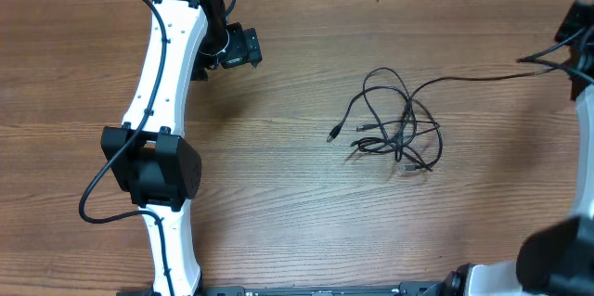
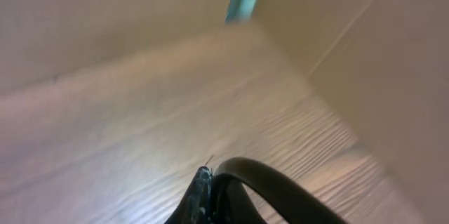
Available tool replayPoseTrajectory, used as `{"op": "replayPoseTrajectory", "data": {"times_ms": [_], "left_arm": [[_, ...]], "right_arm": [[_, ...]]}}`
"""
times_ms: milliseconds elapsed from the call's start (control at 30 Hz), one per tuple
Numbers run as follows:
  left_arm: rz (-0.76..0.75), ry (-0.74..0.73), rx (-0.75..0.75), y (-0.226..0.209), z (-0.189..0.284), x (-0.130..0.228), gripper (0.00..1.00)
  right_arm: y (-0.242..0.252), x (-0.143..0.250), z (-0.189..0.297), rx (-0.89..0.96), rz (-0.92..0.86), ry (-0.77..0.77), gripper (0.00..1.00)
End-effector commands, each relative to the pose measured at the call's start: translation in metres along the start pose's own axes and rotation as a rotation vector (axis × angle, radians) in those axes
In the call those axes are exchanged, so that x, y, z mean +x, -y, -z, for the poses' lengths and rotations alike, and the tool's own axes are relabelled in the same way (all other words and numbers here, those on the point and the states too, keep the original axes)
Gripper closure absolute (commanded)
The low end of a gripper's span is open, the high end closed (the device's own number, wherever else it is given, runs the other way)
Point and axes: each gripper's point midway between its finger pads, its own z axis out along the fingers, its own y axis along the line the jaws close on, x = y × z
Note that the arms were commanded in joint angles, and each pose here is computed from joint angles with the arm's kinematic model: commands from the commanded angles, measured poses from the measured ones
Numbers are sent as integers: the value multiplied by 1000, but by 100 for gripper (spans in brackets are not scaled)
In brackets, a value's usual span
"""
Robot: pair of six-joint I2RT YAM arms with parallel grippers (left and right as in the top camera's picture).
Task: Untangle cables
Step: 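Return the right gripper to the cable pile and grasp strands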
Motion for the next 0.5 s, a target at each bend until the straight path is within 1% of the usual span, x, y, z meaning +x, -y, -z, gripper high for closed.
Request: {"op": "replayPoseTrajectory", "data": {"times_ms": [0, 133, 233, 467], "left_arm": [[10, 17, -8, -2, 2, -5, 1], [10, 17, -8, -2, 2, -5, 0], [10, 17, -8, -2, 2, -5, 1], [10, 17, -8, -2, 2, -5, 0]], "right_arm": [[-21, 25, -25, -92, -93, -96, 96], [-34, 62, -53, -121, -72, -219, 96], [-44, 82, -66, -157, -70, -280, 96], [-54, 97, -73, -196, -69, -332, 96]]}}
